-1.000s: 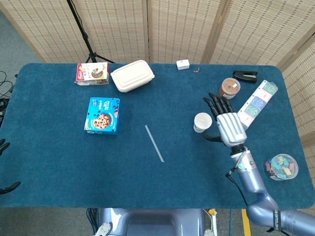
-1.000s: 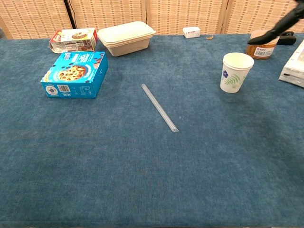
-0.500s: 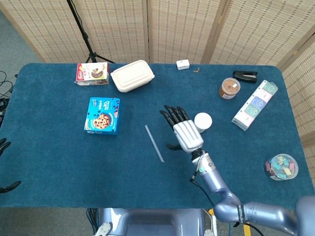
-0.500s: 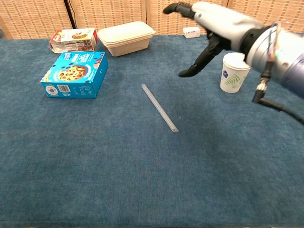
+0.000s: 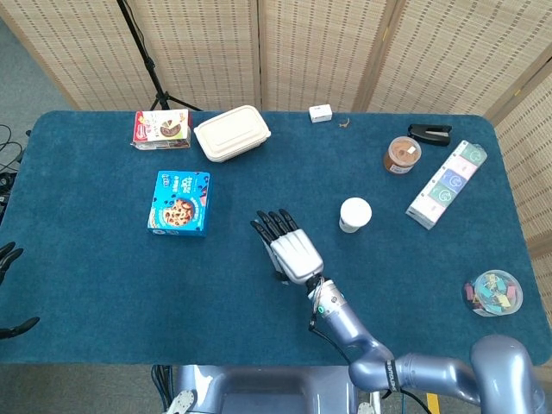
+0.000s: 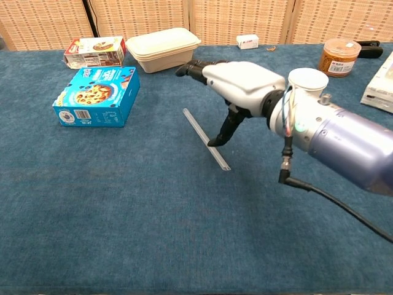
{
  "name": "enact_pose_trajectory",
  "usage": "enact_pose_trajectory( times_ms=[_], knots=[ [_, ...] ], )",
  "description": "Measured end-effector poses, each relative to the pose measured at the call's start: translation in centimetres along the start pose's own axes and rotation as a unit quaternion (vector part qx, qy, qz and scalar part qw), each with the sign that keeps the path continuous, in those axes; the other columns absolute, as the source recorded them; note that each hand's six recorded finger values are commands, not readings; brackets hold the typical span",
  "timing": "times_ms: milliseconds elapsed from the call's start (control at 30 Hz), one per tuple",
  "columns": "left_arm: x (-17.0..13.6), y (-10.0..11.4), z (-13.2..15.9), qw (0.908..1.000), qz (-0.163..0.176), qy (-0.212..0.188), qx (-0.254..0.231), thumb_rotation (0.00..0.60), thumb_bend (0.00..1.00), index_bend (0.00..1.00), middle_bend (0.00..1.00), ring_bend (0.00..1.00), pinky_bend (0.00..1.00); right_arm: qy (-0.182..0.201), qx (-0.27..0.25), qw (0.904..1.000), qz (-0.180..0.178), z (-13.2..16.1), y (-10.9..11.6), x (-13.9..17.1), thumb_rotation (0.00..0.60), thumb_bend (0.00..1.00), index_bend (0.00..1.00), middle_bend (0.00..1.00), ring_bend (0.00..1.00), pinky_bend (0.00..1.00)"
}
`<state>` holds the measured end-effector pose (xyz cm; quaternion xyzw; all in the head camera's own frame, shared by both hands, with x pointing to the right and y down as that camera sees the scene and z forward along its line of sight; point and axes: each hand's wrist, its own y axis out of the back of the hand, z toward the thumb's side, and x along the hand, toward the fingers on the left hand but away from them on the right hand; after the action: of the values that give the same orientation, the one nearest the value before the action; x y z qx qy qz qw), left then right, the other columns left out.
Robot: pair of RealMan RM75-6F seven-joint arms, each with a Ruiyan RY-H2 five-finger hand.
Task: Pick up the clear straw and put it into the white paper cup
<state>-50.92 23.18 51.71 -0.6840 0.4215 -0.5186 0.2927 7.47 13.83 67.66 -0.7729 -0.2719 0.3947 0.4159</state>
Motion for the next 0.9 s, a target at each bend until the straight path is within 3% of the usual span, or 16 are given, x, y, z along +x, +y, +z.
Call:
enact_pose_trajectory(
  times_ms=[400, 900],
  knots=[
    [0.1, -0.2, 0.0, 1.0000, -0.004, 0.002, 0.001, 0.600, 0.00, 0.00, 0.00, 0.00, 0.00, -0.002, 0.006, 0.9998, 0.019, 0.8, -2.2, -0.1, 0.600, 0.00, 0.00, 0.00, 0.00, 0.00],
    [0.3, -0.4, 0.1, 0.9999, -0.009, 0.004, 0.005, 0.600, 0.01, 0.00, 0.00, 0.00, 0.00, -0.009, -0.004, 0.9998, 0.019, 0.9, -3.0, 0.4, 0.600, 0.00, 0.00, 0.00, 0.00, 0.00]
  ],
)
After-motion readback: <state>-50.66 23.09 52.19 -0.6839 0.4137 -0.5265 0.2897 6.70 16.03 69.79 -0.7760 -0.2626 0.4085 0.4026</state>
